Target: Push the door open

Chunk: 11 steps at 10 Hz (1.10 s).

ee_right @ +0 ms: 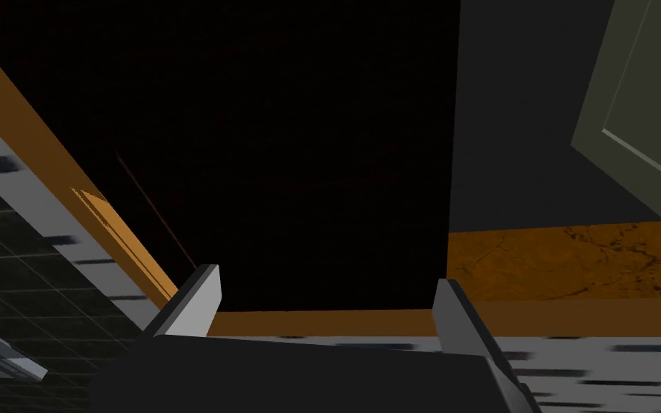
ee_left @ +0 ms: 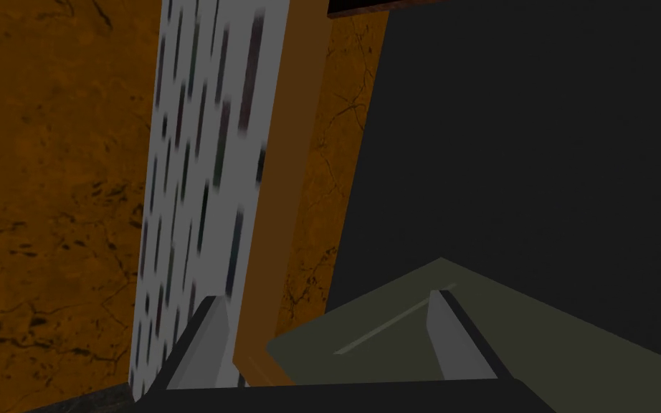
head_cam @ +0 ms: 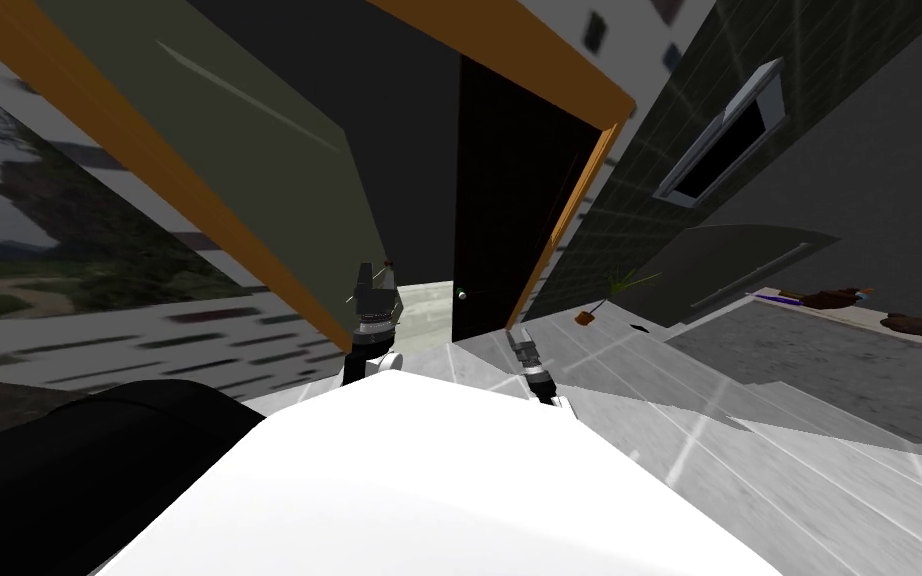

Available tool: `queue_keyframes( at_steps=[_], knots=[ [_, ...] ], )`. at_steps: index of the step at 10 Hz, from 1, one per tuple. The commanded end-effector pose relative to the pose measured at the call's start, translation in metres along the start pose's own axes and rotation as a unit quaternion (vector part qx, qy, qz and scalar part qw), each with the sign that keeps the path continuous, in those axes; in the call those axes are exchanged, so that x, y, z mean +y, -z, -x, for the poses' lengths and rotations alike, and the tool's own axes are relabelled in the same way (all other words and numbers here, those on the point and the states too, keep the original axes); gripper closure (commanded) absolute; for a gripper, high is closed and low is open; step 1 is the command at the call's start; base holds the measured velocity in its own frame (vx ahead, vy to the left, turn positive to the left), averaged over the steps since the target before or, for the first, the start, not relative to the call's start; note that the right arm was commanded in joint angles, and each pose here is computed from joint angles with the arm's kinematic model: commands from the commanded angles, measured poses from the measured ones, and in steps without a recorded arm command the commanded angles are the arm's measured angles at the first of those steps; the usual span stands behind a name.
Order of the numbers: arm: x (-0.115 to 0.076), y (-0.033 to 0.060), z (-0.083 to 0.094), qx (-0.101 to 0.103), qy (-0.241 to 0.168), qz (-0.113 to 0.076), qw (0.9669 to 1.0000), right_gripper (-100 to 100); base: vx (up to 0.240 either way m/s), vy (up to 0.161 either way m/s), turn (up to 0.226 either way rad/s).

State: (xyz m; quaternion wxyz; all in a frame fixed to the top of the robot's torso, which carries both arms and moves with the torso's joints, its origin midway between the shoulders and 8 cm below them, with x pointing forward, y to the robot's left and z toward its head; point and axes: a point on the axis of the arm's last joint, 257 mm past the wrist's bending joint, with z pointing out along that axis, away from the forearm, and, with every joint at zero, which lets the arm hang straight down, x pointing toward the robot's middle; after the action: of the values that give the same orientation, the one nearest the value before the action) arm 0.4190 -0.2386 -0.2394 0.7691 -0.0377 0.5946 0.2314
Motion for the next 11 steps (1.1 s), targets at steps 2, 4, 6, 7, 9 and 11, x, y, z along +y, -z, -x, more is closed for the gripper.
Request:
queue_keyframes(
  at_steps=[2,4,6,7,9,11],
  knots=[
    [0.001,0.0026,-0.019,0.021,0.020,0.008,0.9996,-100,0.102,0.100,-0.068],
    [0.002,0.0056,-0.031,0.034,0.030,0.014,0.9989,-100,0.089,0.061,-0.048],
    [0.005,0.0105,-0.050,0.053,0.044,0.023,0.9974,-100,0.127,0.101,-0.084],
    [0.007,0.0138,-0.061,0.065,0.052,0.029,0.9961,-100,0.130,0.111,-0.082],
    [0.010,0.0188,-0.077,0.081,0.062,0.038,0.9940,-100,0.126,0.099,-0.074],
    [0.012,0.0206,-0.082,0.086,0.065,0.042,0.9932,-100,0.073,0.061,-0.020]
  ],
)
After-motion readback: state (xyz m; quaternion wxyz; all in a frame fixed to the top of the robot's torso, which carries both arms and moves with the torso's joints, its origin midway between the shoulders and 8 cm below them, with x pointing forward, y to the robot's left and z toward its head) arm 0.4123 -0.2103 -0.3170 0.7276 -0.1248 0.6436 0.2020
